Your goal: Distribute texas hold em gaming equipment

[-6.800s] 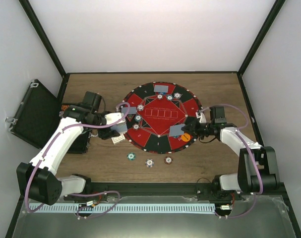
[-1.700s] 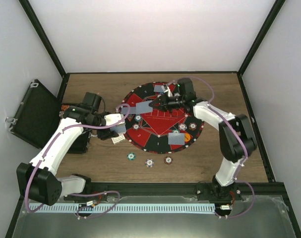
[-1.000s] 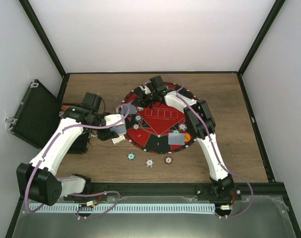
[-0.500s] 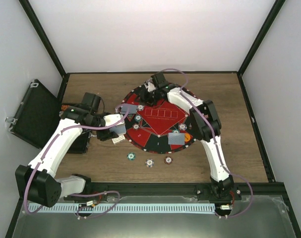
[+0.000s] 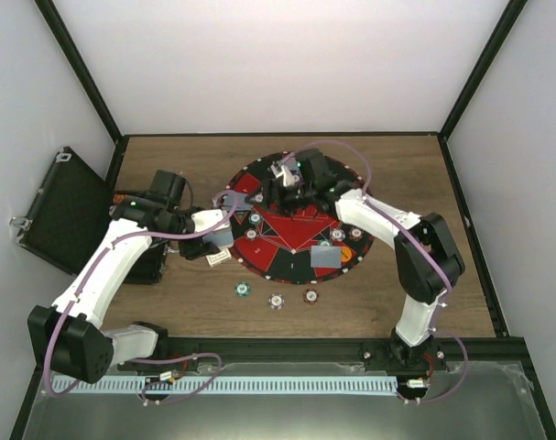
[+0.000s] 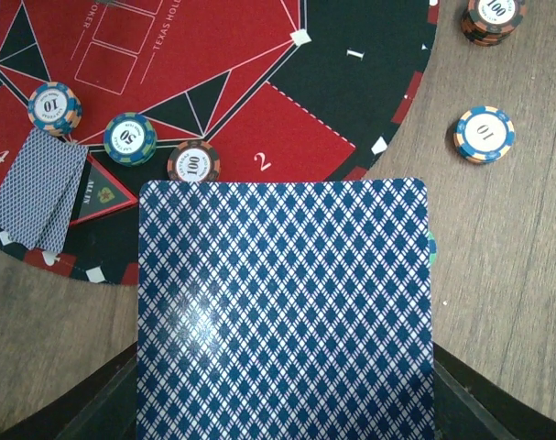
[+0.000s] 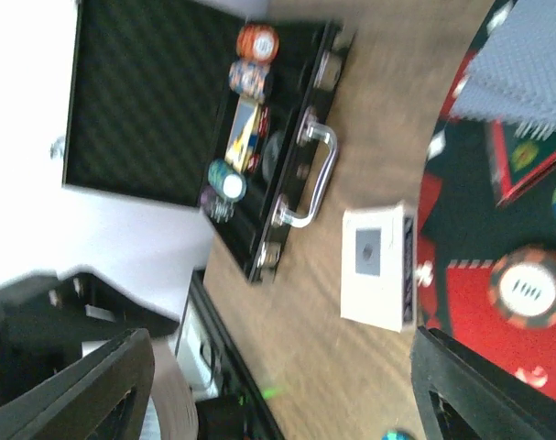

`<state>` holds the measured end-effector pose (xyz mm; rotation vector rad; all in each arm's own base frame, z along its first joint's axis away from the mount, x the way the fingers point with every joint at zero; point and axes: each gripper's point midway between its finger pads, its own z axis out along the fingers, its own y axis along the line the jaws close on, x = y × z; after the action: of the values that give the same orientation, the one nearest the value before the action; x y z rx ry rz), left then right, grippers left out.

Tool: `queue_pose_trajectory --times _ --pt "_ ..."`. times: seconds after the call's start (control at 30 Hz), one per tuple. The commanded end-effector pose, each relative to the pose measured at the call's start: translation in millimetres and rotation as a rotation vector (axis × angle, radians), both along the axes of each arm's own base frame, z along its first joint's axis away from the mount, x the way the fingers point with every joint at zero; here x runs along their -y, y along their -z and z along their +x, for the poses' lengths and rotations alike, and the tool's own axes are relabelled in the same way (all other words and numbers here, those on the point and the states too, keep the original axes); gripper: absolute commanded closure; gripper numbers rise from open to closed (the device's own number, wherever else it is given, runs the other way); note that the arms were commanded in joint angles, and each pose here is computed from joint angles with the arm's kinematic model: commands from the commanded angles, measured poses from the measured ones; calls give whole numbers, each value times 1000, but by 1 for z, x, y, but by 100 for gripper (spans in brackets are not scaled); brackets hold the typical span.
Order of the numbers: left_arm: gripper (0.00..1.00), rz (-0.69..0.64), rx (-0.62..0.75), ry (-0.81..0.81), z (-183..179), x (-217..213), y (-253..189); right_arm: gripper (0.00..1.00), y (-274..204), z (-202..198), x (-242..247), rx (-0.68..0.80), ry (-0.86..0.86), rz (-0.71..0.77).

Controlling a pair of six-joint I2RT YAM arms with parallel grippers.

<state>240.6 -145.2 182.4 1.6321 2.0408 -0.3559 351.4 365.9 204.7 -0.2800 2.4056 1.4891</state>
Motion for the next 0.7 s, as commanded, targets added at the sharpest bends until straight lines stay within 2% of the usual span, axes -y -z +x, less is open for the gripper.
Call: queue_pose_trajectory --times 0.0,0.27,0.67 --pt "96 -42 42 11 6 6 -16 21 -18 -47 -17 -9 -119 125" --pt "96 -45 41 12 8 8 -18 21 -20 -90 -44 -33 -243 173" --pt "95 -43 35 11 8 7 -17 21 -17 -108 -70 -56 -325 205"
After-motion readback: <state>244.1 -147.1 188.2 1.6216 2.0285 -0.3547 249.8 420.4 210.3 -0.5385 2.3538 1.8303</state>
